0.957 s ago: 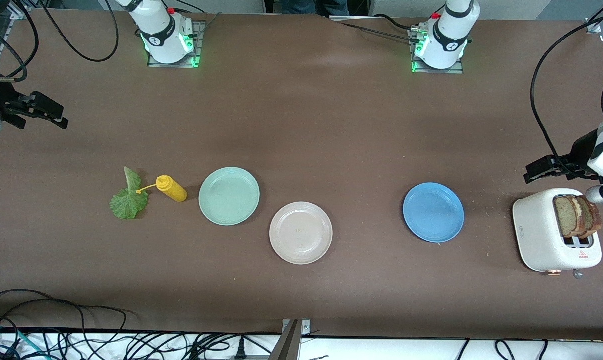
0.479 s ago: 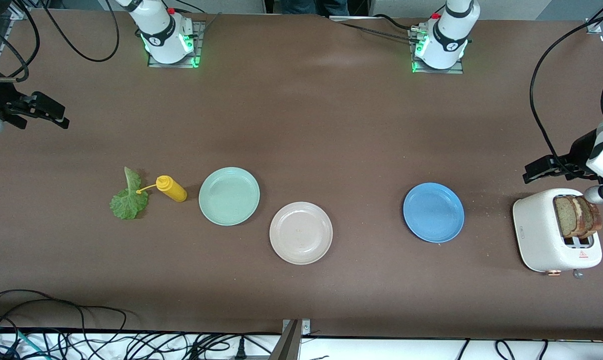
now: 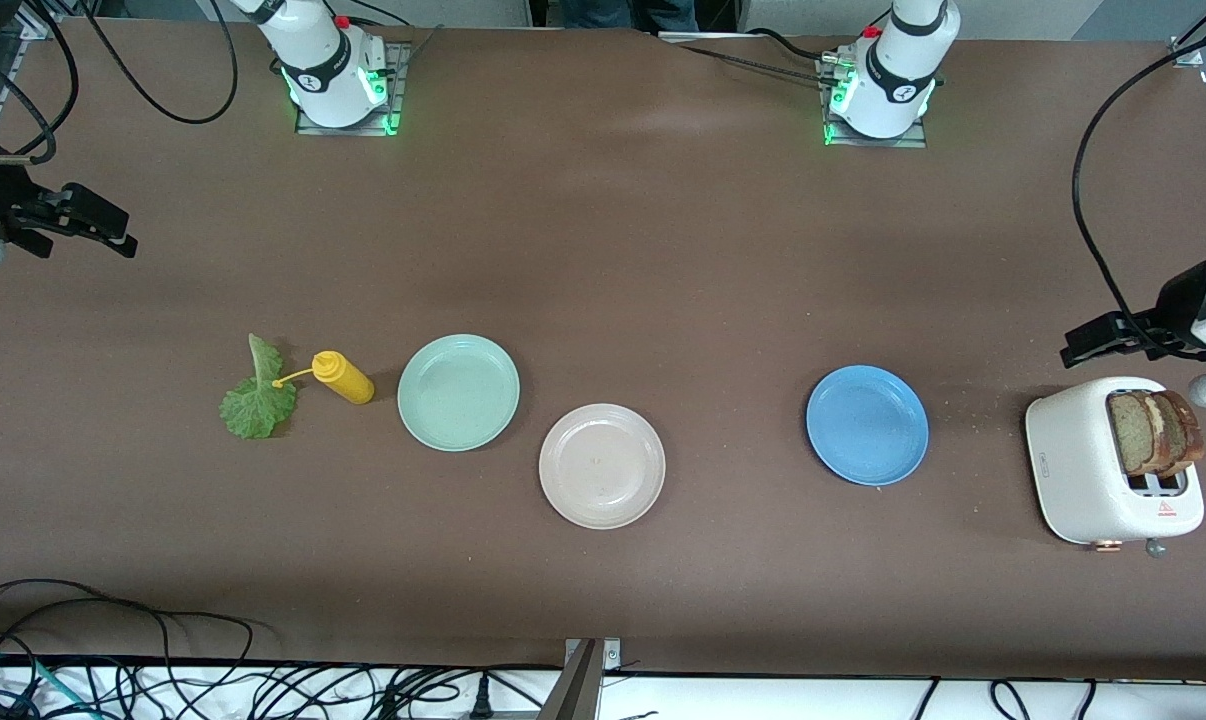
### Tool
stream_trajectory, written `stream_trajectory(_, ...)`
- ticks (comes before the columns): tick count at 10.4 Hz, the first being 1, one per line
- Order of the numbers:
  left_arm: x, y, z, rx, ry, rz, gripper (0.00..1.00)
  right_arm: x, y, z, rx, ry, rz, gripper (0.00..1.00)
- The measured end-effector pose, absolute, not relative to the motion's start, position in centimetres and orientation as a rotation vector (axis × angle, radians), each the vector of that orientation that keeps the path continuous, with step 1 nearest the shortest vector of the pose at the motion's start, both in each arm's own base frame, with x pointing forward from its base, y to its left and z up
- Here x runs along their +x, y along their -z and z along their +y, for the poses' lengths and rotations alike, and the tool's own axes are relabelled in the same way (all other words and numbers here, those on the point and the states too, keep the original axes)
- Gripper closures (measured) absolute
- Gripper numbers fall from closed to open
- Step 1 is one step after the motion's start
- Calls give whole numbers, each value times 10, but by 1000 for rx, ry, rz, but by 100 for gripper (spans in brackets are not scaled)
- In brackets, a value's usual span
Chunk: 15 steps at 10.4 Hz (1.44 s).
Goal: Make sandwich on beige plate with both arms
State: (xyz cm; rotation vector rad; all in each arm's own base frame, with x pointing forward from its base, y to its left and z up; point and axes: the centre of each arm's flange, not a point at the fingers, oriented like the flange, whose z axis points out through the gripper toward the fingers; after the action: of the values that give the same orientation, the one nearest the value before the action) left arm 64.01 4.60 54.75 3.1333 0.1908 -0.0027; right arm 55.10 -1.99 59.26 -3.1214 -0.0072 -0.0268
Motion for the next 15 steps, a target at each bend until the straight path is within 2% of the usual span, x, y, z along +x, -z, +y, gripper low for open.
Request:
stream_trajectory(5, 658, -462, 153, 3164, 98, 249, 0, 551, -593, -20, -3121, 28, -7, 0)
stream_trajectory(9, 681, -388, 181, 3174, 76, 274, 1, 551, -593, -20, -3121, 29, -7, 0)
stream_trajectory(15, 682, -376, 196, 3184, 77, 240, 17, 551, -593, -20, -3121, 29, -8, 0)
